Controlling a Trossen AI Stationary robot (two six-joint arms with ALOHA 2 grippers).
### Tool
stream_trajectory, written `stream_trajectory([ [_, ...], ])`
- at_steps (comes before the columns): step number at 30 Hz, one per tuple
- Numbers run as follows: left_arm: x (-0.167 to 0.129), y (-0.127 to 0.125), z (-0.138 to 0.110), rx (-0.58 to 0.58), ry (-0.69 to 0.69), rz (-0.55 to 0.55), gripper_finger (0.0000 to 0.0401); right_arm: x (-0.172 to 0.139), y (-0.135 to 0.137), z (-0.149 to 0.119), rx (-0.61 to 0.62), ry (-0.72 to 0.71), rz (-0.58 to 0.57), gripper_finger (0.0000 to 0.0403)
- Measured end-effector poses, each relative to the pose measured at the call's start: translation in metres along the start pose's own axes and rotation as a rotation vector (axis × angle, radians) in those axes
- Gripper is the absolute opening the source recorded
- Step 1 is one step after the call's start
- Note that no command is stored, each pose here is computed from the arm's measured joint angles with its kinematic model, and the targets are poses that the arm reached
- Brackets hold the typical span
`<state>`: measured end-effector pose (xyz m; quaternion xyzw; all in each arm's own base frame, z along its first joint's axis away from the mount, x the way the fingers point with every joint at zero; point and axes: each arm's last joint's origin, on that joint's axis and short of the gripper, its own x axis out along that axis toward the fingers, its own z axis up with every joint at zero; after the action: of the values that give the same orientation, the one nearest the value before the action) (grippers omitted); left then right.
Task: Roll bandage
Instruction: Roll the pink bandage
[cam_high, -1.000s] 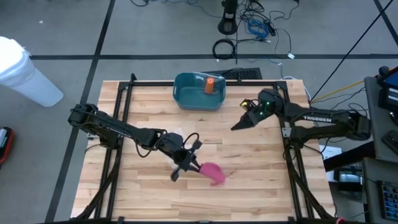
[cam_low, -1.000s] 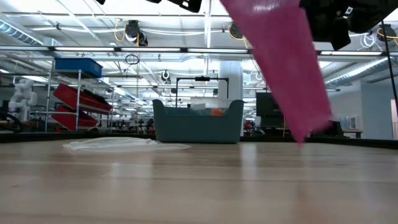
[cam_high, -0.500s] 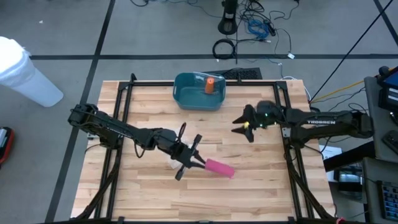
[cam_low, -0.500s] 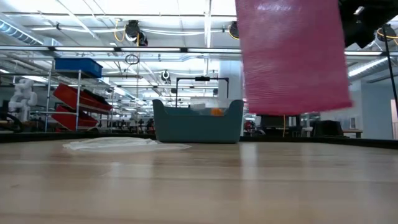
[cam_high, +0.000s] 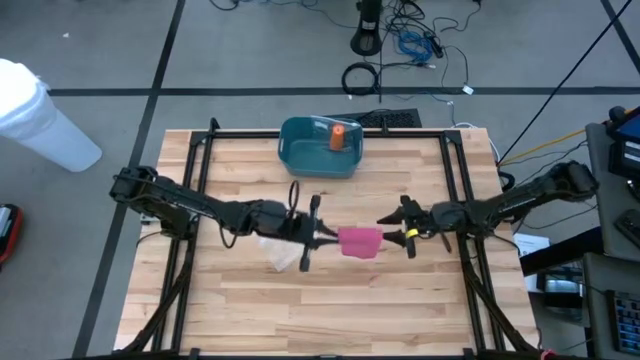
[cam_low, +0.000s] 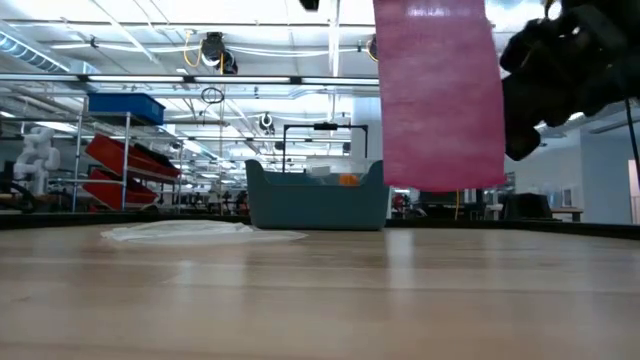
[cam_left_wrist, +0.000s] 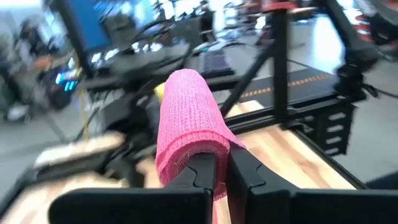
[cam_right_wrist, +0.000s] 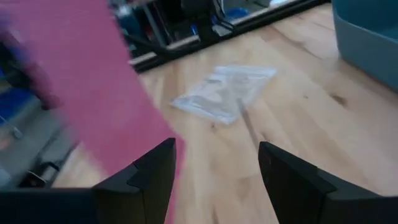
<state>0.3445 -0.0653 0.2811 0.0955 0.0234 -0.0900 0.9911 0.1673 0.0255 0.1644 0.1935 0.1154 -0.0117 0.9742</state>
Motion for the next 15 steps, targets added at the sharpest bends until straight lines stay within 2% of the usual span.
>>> stream_trajectory([
  [4, 0.0, 0.017, -0.006, -0.061, 0.037, 0.048, 0.0012, -0.004, 0.006, -0.011, 0.019, -0.049, 0.021, 0.0214],
  [9, -0.001, 0.028, -0.01, -0.08, 0.043, 0.076, 0.0012, 0.001, 0.013, -0.017, -0.032, -0.026, 0.019, 0.0214],
  [12, -0.003, 0.032, -0.014, -0.081, 0.011, 0.094, 0.0012, 0.006, 0.014, -0.015, -0.066, -0.064, -0.032, 0.0214],
  [15, -0.004, 0.034, -0.014, -0.082, -0.009, 0.097, 0.0012, 0.009, 0.009, -0.014, -0.08, -0.119, -0.152, 0.0214],
])
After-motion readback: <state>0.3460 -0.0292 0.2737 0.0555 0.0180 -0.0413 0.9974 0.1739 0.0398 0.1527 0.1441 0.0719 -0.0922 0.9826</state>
